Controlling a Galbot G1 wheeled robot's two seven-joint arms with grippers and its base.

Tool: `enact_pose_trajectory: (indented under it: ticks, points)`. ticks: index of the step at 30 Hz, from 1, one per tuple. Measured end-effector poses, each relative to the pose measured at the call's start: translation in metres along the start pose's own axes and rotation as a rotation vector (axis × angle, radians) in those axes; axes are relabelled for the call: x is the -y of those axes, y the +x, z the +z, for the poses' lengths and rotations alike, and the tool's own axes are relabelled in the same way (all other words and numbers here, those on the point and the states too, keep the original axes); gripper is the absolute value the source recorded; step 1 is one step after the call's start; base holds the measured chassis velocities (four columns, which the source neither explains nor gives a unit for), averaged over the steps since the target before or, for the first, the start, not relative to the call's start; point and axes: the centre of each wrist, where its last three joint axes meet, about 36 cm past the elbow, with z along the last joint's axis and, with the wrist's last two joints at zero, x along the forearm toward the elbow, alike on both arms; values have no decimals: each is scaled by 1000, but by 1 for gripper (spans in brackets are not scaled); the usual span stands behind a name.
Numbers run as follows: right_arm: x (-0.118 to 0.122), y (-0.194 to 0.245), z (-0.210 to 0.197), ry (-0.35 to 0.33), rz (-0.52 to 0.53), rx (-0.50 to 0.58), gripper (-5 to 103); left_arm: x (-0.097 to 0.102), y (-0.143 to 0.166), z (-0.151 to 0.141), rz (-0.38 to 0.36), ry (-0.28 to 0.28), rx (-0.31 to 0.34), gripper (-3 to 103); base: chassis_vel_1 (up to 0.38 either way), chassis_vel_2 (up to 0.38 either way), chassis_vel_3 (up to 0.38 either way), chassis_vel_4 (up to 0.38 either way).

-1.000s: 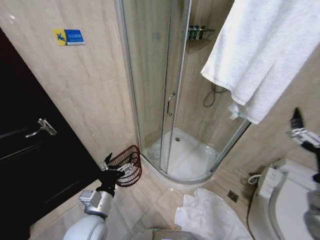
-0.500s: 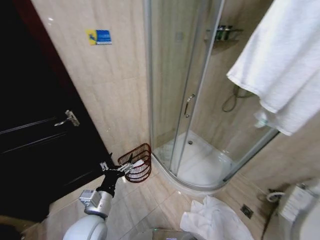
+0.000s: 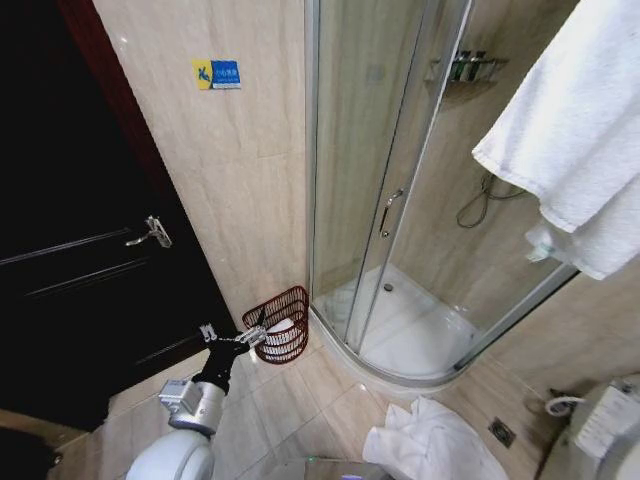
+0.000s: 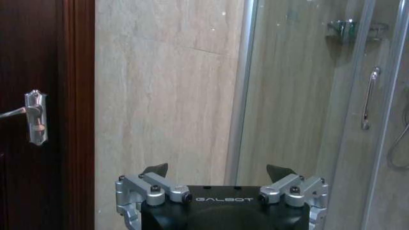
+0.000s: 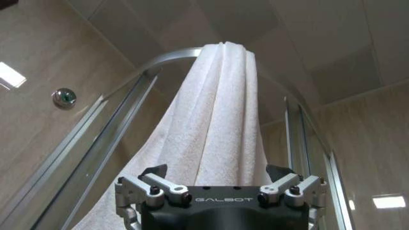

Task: Discard the used towel into the hamper.

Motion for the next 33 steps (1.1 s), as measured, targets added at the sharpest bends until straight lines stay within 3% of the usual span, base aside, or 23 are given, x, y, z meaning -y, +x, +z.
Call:
enact_pose_trajectory:
  ticks: [12,15,18,23,33]
  points:
    - [-10,-2,7,-31,-28,13,100,0,0,0,0,0,0,100,-128,-109,104,117]
    - [-13,-13,8,-68,-55,31,100,0,0,0,0,0,0,100,-52,-71,33,26]
    - [-9,-41,10,-118,-104,65,100,0,0,0,0,0,0,100,16,7,-23,-10]
    - [-2,-81,10,-144,-164,99,100,0,0,0,0,0,0,100,29,40,-21,-11]
    - [6,-159,7,-189,-167,184,100,0,0,0,0,0,0,100,1,5,-3,-3]
